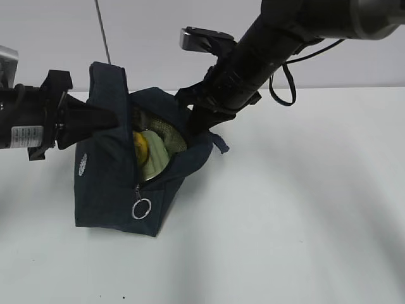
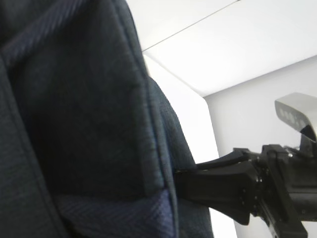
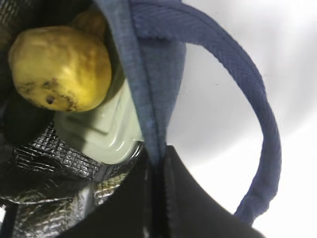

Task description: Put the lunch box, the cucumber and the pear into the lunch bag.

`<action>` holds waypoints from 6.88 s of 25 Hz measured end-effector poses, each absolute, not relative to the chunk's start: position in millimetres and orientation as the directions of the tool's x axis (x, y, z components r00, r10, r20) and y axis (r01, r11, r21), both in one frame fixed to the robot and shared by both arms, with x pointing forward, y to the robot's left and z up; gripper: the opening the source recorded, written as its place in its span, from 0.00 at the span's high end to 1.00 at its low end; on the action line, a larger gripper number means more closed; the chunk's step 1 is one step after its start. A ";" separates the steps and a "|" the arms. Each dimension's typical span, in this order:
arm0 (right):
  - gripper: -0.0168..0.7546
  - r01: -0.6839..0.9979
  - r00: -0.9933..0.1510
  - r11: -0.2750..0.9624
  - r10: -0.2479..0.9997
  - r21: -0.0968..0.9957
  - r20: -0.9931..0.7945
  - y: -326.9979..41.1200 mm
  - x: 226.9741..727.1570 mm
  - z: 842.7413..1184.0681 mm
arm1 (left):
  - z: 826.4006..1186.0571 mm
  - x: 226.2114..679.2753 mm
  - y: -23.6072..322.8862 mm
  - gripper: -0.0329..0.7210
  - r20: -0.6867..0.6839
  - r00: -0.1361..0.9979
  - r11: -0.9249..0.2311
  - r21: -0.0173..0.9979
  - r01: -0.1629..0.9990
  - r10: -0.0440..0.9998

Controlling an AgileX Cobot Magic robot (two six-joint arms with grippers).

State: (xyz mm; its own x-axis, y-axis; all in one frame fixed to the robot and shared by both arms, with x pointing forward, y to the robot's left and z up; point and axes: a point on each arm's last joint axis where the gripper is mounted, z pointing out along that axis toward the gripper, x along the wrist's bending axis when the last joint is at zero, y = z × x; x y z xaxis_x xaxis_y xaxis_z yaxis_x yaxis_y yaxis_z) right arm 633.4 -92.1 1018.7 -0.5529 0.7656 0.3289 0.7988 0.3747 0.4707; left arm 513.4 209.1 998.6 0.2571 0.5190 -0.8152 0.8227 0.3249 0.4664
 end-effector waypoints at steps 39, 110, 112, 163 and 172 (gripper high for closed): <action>0.34 0.831 -0.443 0.395 0.896 0.391 0.038 -139.1 619.4 1059.0 | 990.7 530.3 138.5 0.98 -0.774 0.355 0.153 0.496 0.855 0.525; 0.38 0.497 -0.667 0.115 0.685 0.860 0.294 -195.9 385.5 1017.5 | 991.7 529.0 137.5 0.98 -0.781 0.363 0.145 0.493 0.858 0.508; 0.38 0.496 -0.666 0.116 0.686 0.861 0.291 -196.0 385.6 1017.5 | 991.7 529.0 137.5 0.98 -0.781 0.363 0.145 0.493 0.858 0.508; 0.40 0.382 -0.878 0.446 0.447 0.809 0.168 -147.8 468.8 932.9 | 983.2 515.3 140.8 0.59 -0.488 0.710 -0.258 0.700 0.666 0.508; 0.40 0.358 -0.891 0.443 0.426 0.822 0.158 -144.7 472.7 934.3 | 985.3 522.5 141.6 0.65 -0.508 0.653 -0.168 0.703 0.691 0.562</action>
